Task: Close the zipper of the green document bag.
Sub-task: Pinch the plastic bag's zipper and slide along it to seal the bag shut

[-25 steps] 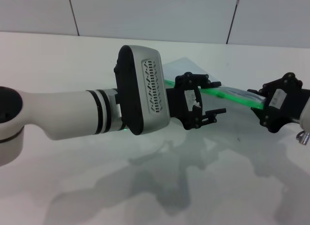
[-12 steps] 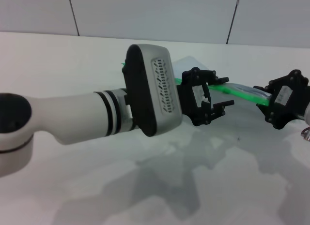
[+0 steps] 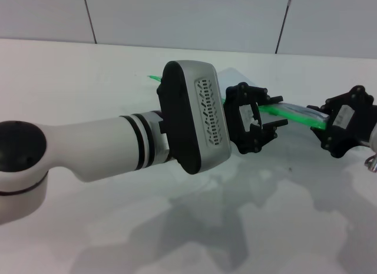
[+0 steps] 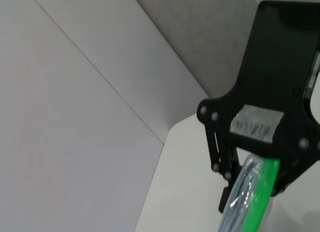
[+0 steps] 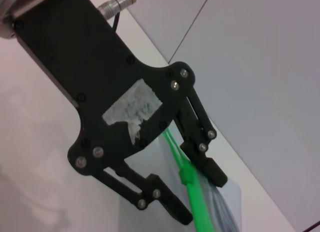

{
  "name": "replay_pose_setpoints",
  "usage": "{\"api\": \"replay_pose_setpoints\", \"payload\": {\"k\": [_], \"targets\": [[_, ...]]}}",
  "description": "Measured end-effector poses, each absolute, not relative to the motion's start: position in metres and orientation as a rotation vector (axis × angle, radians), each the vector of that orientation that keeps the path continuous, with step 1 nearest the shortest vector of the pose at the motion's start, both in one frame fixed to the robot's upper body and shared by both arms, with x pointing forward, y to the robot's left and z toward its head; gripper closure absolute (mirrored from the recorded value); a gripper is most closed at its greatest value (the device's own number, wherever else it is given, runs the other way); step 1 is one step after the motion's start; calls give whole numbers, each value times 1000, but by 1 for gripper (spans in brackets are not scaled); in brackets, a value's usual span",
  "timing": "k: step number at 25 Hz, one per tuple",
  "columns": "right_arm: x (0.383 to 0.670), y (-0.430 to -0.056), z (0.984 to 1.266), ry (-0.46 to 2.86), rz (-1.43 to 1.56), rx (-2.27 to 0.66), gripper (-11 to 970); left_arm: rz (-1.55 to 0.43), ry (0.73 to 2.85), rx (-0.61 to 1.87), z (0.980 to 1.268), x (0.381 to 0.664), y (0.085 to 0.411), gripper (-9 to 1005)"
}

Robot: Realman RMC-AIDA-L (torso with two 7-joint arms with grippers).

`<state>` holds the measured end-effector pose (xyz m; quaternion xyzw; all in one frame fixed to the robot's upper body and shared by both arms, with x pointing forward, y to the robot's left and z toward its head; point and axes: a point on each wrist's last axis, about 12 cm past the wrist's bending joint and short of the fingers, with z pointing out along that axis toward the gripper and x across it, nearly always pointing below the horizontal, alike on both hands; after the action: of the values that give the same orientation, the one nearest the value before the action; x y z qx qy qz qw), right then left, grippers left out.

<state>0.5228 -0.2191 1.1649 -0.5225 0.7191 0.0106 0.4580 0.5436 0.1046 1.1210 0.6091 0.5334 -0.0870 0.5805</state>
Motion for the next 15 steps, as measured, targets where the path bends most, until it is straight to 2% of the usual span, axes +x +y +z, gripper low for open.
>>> {"api": "replay_pose_setpoints", "payload": {"k": [15], "targets": [[525,-218,1162,1778,34,-1297,899,-200,1244,1426,1120,542,104,701]]}}
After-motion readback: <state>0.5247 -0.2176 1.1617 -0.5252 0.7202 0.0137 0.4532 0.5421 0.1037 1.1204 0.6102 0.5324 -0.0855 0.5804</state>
